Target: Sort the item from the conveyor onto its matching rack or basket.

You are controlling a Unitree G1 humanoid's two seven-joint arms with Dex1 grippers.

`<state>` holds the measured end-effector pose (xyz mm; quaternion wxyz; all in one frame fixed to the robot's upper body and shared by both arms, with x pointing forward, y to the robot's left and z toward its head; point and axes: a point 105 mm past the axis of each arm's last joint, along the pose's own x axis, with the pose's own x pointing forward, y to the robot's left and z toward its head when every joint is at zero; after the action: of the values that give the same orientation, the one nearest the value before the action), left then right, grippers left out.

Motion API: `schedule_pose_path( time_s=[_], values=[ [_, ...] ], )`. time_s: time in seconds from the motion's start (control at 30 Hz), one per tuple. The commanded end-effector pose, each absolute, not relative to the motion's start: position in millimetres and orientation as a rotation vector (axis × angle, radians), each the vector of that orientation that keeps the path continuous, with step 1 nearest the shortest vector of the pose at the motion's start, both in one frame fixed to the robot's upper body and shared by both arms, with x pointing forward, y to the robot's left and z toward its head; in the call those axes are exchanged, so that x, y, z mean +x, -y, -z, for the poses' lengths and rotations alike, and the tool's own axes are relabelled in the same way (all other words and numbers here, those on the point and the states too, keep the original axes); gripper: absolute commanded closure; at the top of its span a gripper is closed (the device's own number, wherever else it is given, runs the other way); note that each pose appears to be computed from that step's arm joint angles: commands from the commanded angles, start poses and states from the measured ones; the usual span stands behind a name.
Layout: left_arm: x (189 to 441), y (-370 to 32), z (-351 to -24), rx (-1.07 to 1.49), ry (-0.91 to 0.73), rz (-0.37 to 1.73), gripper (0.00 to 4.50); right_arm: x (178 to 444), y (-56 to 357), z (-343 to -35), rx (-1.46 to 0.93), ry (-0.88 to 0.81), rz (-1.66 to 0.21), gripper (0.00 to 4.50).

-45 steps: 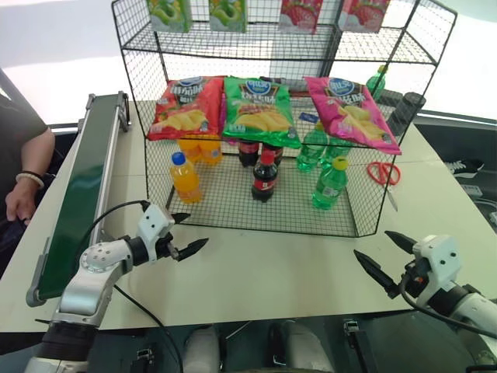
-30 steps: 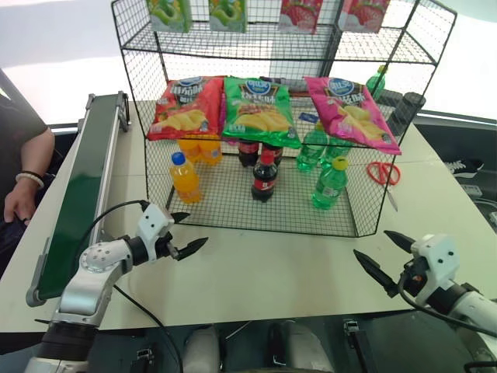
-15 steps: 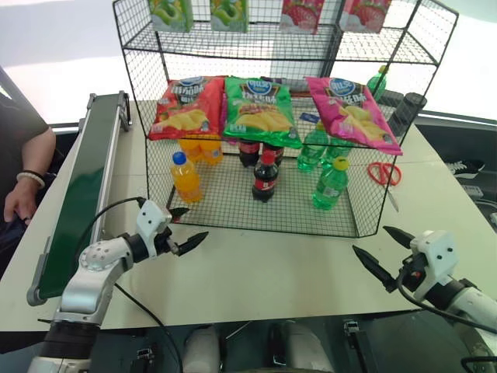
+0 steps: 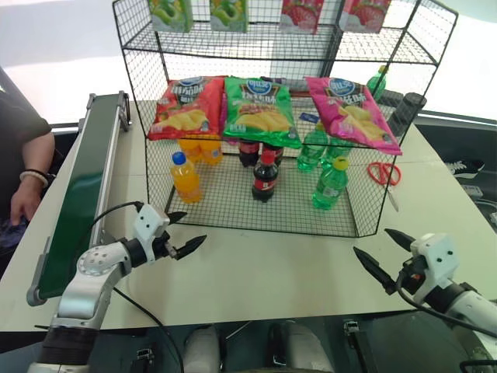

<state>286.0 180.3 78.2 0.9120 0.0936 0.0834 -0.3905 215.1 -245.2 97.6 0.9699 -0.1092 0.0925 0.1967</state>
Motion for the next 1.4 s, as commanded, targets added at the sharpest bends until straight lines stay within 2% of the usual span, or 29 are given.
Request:
schedule_pose_path(
  time_s=[0.03,1.4],
  values=[
    [285,-183,-91,0.211,-0.130,0.794,0.00,215,240,-109,-0.248,-0.135,-0.403,0.08],
    [288,-181,-93,0.212,-0.103,0.774,0.00,226,236,-105,-0.251,-0.123,-0.416,0.08]
  ],
)
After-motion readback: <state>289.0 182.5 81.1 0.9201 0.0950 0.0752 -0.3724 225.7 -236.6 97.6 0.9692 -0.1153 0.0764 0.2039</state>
